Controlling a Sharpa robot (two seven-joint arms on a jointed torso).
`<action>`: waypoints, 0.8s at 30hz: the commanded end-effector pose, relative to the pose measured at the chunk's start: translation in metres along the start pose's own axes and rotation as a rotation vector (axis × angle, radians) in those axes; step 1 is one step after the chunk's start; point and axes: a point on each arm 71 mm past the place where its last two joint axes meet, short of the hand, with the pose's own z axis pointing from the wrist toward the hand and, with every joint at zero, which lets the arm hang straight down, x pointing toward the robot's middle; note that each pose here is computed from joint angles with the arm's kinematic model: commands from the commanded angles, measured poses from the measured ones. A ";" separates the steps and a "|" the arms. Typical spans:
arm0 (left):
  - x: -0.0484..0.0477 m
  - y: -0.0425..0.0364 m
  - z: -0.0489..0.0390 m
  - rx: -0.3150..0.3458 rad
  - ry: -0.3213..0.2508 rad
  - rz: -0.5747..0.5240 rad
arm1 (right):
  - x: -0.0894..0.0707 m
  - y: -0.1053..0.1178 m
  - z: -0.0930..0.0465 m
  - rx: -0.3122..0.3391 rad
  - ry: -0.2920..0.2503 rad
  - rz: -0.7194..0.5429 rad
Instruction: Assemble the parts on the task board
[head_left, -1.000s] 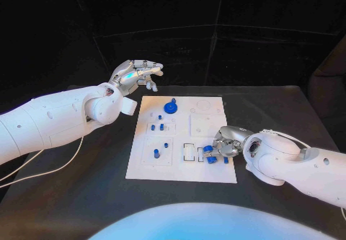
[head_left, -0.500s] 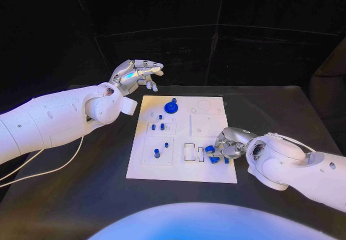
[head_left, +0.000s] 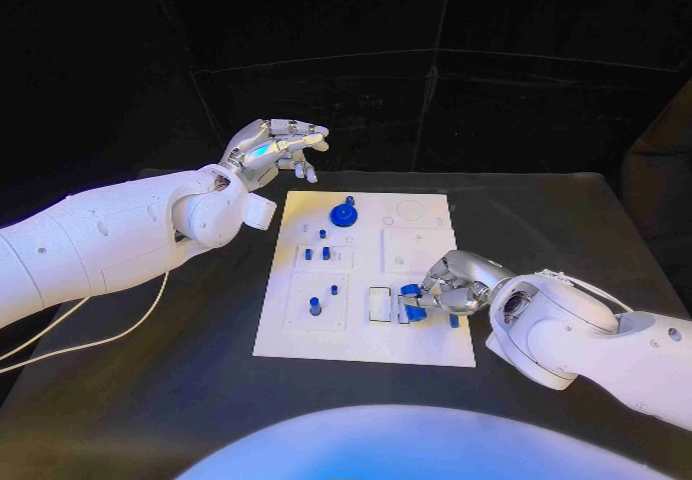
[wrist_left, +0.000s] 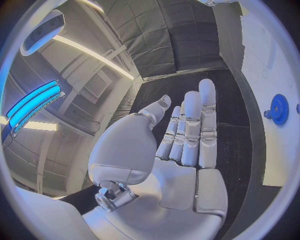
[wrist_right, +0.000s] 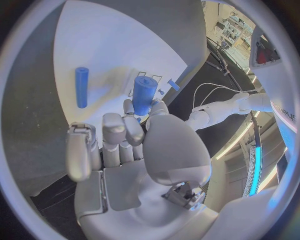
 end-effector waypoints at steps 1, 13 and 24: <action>0.0014 -0.0013 0.0006 0.005 0.011 -0.010 | 0.003 0.007 0.002 -0.009 0.015 0.063; 0.0029 -0.0011 0.0013 0.002 0.015 -0.013 | 0.016 0.022 0.016 0.005 0.086 0.065; 0.0031 -0.0009 0.0016 0.001 0.016 -0.013 | 0.019 0.026 0.023 0.037 0.082 0.071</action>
